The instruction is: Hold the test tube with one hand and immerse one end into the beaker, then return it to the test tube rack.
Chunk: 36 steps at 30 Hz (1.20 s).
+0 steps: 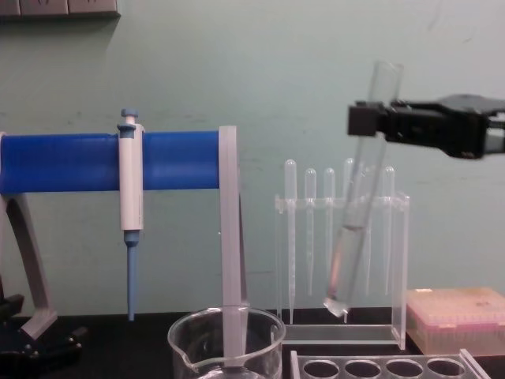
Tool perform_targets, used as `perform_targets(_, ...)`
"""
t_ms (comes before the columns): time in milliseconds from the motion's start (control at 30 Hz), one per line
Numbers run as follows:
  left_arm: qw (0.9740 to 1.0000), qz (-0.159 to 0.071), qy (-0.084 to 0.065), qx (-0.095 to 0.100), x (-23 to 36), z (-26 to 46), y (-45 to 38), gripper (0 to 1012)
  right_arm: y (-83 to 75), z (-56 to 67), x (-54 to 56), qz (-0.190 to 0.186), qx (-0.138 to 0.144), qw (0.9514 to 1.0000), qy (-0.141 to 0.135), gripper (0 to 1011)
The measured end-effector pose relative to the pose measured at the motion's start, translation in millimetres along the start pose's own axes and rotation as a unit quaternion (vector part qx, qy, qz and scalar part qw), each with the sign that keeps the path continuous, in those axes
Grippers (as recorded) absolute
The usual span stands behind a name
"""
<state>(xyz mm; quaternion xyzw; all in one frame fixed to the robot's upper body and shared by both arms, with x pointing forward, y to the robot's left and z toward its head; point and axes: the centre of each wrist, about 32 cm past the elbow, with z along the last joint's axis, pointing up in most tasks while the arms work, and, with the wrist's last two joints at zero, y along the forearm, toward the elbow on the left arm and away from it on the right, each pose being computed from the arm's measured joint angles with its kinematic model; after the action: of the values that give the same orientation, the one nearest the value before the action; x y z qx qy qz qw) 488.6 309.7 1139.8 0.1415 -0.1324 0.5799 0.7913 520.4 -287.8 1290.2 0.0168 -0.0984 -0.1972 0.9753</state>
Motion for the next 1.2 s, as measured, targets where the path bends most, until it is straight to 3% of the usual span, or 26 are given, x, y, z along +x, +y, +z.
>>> perform_targets(200,1.0000,0.000,0.000,0.000,0.0,0.0,0.0,1000,-19.5,-10.8,-3.2,-0.016,-0.027,0.9995,-0.005,241)
perform_targets(467,1.0000,0.000,0.000,0.000,0.0,0.0,0.0,1000,-31.1,-25.3,-7.0,-0.028,-0.046,0.9986,-0.003,241)
perform_targets(1200,1.0000,0.000,0.000,0.000,0.0,0.0,0.0,1000,-20.6,-51.7,-12.1,-0.026,-0.051,0.9983,0.005,241)
